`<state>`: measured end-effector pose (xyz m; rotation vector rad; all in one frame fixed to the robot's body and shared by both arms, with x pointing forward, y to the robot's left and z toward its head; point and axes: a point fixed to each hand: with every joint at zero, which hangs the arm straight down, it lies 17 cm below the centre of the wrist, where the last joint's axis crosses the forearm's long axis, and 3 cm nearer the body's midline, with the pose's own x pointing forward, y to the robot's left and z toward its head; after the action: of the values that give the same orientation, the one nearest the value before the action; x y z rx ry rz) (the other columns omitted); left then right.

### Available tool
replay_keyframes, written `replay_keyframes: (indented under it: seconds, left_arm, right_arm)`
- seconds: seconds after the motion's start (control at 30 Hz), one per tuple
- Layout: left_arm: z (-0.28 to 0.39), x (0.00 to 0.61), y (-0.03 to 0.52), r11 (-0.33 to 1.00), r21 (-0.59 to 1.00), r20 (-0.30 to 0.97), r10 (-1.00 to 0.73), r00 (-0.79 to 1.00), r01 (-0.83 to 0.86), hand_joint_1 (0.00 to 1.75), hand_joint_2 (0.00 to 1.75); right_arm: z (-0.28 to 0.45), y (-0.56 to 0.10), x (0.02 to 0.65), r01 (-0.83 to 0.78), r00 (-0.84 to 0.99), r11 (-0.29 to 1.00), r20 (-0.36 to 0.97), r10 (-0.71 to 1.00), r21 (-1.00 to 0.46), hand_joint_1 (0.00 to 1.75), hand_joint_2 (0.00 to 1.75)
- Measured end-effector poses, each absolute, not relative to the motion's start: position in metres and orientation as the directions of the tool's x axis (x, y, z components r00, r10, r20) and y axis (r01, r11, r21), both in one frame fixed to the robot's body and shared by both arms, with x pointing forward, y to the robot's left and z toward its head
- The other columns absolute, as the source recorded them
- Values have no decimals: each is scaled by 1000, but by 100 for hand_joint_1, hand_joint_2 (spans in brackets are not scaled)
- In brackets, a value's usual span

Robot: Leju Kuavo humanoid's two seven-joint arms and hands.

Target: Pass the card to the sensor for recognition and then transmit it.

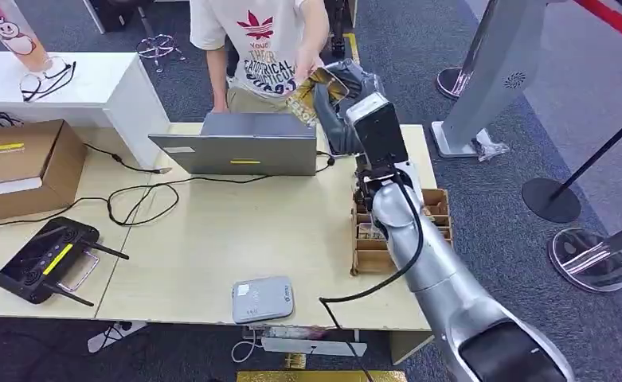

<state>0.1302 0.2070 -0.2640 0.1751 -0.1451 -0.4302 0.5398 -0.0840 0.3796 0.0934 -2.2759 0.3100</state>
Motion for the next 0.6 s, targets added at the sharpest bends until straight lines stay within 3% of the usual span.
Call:
replay_keyframes:
  seconds: [0.6]
  left_arm:
    - [-263, 133, 203, 885, 203, 106, -445, 889, 418, 0, 0]
  right_arm:
    - [360, -76, 569, 86, -684, 886, 620, 385, -455, 175, 175]
